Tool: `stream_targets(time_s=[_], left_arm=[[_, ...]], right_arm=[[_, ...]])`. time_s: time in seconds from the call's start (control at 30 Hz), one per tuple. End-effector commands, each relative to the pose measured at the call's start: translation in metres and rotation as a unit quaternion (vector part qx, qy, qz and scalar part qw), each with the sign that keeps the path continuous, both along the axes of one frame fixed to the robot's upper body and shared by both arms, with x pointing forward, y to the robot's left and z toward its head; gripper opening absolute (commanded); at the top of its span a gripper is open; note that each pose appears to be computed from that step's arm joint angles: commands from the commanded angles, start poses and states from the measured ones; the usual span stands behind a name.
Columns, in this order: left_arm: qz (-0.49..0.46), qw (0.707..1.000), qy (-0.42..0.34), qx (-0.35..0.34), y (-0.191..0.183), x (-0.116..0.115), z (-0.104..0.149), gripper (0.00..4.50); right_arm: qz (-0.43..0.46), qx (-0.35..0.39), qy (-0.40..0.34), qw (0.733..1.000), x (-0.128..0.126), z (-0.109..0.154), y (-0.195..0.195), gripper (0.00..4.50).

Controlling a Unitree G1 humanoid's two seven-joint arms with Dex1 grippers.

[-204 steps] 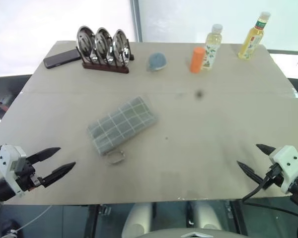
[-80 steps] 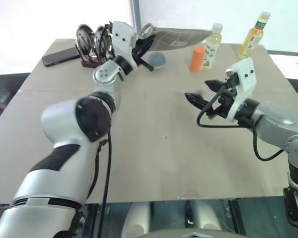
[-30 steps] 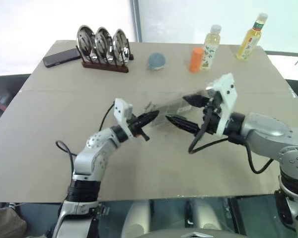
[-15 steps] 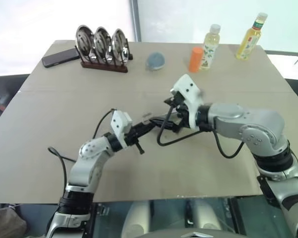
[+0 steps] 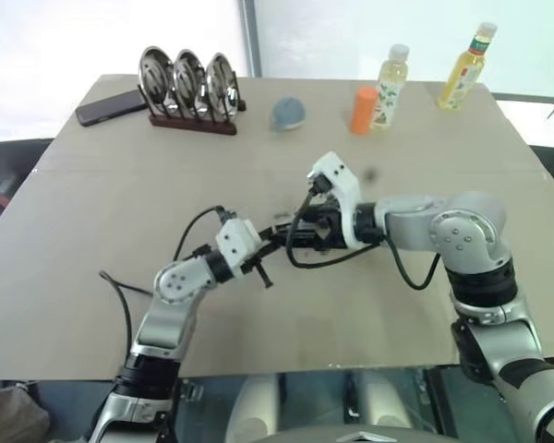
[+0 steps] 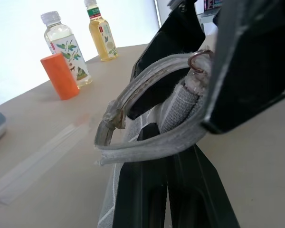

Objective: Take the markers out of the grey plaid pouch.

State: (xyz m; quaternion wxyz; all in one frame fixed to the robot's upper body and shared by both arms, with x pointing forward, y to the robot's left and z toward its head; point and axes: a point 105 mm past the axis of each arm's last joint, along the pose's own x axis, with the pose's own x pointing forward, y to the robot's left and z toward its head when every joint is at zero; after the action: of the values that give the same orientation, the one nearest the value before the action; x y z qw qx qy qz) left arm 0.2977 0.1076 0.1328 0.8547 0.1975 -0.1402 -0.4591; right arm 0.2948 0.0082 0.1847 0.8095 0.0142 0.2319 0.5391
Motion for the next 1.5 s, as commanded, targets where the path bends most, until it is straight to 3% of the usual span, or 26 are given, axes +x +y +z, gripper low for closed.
stream_targets(time_s=[0.03,0.07,0.23,0.27,0.3,0.33,0.37,0.57,0.73,0.97,1.2,1.37,1.5], left_arm=[[-0.005,0.999,-0.034,0.001,-0.004,0.000,0.010,0.00],[-0.005,0.999,-0.036,0.001,-0.005,0.000,0.011,0.00],[-0.003,0.999,-0.038,0.007,-0.007,-0.002,0.012,0.00],[-0.002,0.999,-0.036,0.007,-0.007,-0.002,0.012,0.00],[-0.002,0.999,-0.035,0.006,-0.007,-0.003,0.012,0.00],[0.000,0.999,-0.032,0.005,-0.006,-0.003,0.011,0.00],[0.001,1.000,-0.028,0.004,-0.006,-0.003,0.011,0.00],[0.010,1.000,0.003,-0.012,-0.001,-0.004,0.007,0.00],[-0.003,0.987,0.110,-0.120,0.016,-0.004,0.005,0.00],[-0.038,0.968,0.180,-0.173,0.028,-0.008,0.006,0.00],[-0.045,0.962,0.195,-0.186,0.023,-0.006,0.012,0.00],[-0.054,0.960,0.197,-0.189,0.013,-0.002,0.025,0.00],[-0.075,0.961,0.192,-0.185,-0.001,-0.003,0.035,0.00]], right_arm=[[0.005,0.018,-0.005,1.000,0.000,0.013,0.000,3.99],[0.005,0.019,-0.002,1.000,0.001,0.013,0.000,3.99],[0.004,0.019,0.001,1.000,0.001,0.014,-0.003,1.72],[0.000,0.019,-0.002,1.000,0.002,0.014,-0.005,1.08],[-0.004,0.020,-0.004,1.000,0.003,0.015,-0.007,0.90],[-0.012,0.023,-0.008,1.000,0.004,0.017,-0.011,0.26],[-0.017,0.027,-0.013,0.999,0.005,0.019,-0.015,0.07],[-0.051,0.074,-0.048,0.995,0.005,0.041,-0.038,0.07],[-0.179,0.143,-0.110,0.967,0.026,0.073,-0.082,0.07],[-0.380,0.109,-0.154,0.905,0.051,0.058,-0.166,0.07],[-0.414,0.099,-0.159,0.891,0.047,0.046,-0.183,0.07],[-0.302,0.023,-0.209,0.930,0.025,0.040,-0.156,0.07],[-0.231,-0.028,-0.213,0.949,-0.003,0.026,-0.145,1.85]])
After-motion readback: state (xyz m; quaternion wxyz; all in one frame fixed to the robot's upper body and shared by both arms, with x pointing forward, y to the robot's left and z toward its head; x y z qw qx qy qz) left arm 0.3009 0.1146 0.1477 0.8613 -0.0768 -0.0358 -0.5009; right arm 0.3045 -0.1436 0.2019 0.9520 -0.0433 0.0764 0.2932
